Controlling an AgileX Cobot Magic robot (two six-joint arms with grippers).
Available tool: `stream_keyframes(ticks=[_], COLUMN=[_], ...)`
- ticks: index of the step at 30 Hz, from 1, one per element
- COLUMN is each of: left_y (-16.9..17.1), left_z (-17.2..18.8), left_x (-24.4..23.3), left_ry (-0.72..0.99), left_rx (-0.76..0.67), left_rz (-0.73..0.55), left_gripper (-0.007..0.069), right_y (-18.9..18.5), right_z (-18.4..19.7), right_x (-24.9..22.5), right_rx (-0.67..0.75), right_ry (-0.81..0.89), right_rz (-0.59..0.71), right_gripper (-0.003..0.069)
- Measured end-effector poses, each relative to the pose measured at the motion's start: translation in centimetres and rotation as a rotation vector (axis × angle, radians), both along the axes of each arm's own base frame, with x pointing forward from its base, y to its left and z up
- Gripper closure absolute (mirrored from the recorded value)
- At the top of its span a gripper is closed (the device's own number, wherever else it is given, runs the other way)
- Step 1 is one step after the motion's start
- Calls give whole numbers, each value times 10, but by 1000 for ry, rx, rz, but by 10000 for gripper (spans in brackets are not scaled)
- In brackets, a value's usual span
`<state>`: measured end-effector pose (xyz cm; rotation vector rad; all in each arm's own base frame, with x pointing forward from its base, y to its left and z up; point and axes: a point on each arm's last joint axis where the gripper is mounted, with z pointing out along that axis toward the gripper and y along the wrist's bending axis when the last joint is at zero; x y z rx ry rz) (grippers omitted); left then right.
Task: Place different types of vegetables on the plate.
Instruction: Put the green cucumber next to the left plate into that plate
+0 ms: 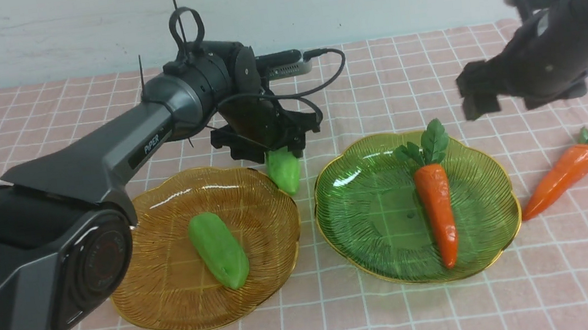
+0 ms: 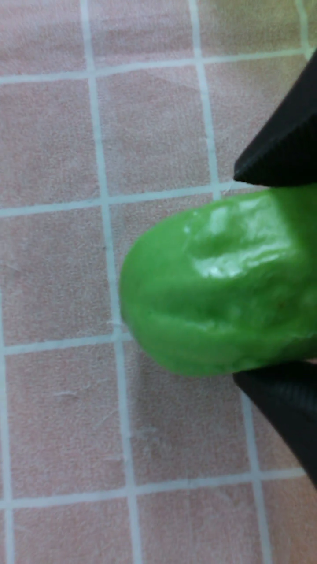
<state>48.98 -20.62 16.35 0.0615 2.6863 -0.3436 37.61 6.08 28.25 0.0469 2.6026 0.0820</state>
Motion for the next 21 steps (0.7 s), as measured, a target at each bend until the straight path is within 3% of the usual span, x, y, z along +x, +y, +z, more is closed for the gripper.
stream_keyframes(ticks=[5,8,10,16,21], left_y=[-1,-4,-6,-13,0], left_z=[-5,0,11,85,150], left_x=[0,2,5,9,-9], left_ry=[12,-11,-43,-164,-215], left_rx=[-16,-47,-64,-103,-13], left_rz=[5,8,-12,-112,-175], left_gripper=[206,293,298,299,299], right_y=[-49,-76,-85,-83,-83], right_z=[-9,-22,-31,-63,-87], right_x=[4,6,7,14,20], right_rx=[3,25,46,160,168], right_ry=[61,130,174,290,350], right_rz=[-160,-246,-279,-293,-290], right_gripper=[67,69,69,69,69])
